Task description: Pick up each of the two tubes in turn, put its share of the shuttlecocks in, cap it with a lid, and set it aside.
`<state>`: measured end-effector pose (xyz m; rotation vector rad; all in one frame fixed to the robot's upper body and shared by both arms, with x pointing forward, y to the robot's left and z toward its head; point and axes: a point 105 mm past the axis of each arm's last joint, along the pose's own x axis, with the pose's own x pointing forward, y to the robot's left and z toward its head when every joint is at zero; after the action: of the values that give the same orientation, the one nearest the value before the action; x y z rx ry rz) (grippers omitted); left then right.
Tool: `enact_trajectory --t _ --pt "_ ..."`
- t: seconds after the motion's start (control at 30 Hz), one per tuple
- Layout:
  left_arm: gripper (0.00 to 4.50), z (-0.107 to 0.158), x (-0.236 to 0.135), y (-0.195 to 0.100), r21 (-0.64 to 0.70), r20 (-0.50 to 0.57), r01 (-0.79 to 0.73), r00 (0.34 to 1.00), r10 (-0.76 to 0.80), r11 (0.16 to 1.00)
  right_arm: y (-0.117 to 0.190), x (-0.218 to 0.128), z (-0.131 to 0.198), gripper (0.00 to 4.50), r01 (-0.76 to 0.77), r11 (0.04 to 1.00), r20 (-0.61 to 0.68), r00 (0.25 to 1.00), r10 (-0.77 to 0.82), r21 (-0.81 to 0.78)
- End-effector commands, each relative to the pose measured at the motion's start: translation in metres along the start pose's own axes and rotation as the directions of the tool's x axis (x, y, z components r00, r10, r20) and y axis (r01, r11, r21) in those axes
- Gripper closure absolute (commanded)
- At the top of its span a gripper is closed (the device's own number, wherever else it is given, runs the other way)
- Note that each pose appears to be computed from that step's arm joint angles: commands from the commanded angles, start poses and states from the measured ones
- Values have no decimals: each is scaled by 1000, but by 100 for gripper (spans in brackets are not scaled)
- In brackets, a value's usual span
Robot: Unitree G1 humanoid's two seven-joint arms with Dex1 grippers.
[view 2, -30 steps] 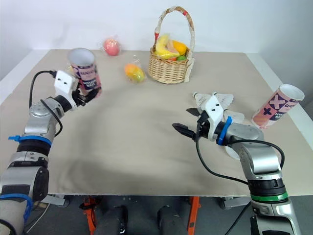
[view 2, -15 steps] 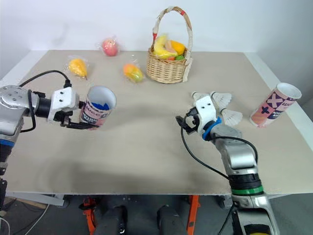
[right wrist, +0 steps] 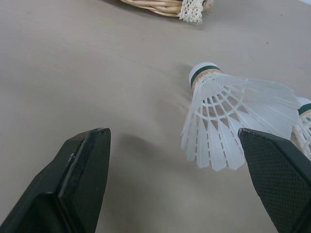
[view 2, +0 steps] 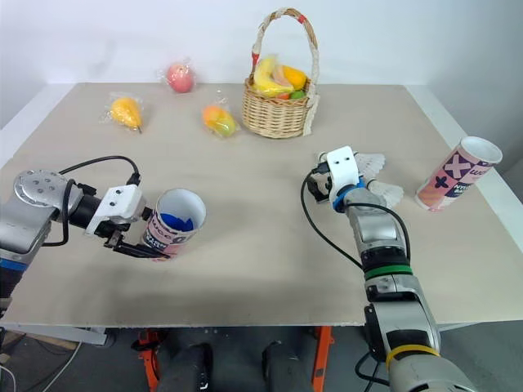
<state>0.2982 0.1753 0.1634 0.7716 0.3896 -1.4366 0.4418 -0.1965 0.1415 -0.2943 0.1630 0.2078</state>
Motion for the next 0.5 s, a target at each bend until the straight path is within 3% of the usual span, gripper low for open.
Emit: enact_trajectory --t 0.03,0.1,0.3,0.4,0.5 --pt "131 0 -4 -2 29 -43 8 999 -6 1000 -12 8 14 40 56 998 43 998 -56 7" --pt "131 -3 -2 -4 26 -59 22 998 -20 999 -14 14 14 75 73 997 37 997 -73 5" --pt "131 -7 4 -9 25 -82 62 995 -59 998 -15 22 16 308 82 997 47 996 -82 -12" --pt "131 -7 11 -13 21 -79 85 993 -84 996 -15 24 16 445 83 997 48 995 -82 -11" --pt "131 -13 19 -18 29 -110 109 988 -105 994 -3 22 26 445 -6 1000 105 994 5 7"
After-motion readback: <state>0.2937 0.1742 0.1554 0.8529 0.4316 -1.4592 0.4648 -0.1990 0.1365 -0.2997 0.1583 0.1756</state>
